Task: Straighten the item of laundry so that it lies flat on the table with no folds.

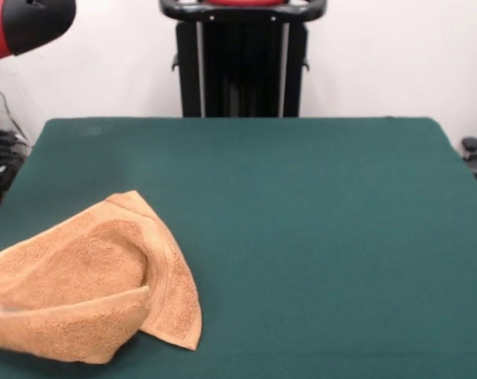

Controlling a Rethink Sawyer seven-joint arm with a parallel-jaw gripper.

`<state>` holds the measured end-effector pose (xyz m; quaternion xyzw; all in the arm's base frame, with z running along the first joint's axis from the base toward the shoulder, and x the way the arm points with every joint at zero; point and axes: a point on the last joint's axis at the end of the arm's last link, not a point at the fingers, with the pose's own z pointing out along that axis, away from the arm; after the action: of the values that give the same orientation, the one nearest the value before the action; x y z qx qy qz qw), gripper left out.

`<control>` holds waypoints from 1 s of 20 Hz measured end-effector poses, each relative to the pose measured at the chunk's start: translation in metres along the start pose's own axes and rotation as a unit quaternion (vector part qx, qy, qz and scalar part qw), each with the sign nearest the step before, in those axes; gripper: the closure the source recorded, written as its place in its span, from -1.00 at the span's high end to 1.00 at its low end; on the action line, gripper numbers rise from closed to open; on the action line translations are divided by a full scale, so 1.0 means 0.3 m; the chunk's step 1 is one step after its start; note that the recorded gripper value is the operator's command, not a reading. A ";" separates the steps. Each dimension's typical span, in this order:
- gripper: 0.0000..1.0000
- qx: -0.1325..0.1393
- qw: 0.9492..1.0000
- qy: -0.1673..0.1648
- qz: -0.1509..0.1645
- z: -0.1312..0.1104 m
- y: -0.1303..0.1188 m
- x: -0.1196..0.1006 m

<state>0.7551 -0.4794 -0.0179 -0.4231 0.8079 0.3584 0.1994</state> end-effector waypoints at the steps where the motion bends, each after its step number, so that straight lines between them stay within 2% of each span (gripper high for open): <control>1: 1.00 0.001 1.000 0.000 -0.001 -0.003 0.000 -0.001; 4: 1.00 0.003 1.000 -0.002 -0.003 -0.013 -0.002 -0.004; 12: 1.00 0.031 0.999 -0.023 -0.008 -0.047 -0.022 -0.010; 16: 1.00 0.040 0.999 -0.019 -0.010 -0.047 -0.032 -0.021; 20: 1.00 0.048 0.999 -0.008 -0.016 -0.037 -0.045 -0.062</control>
<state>0.7763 -0.4828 -0.0045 -0.4229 0.8158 0.3197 0.2312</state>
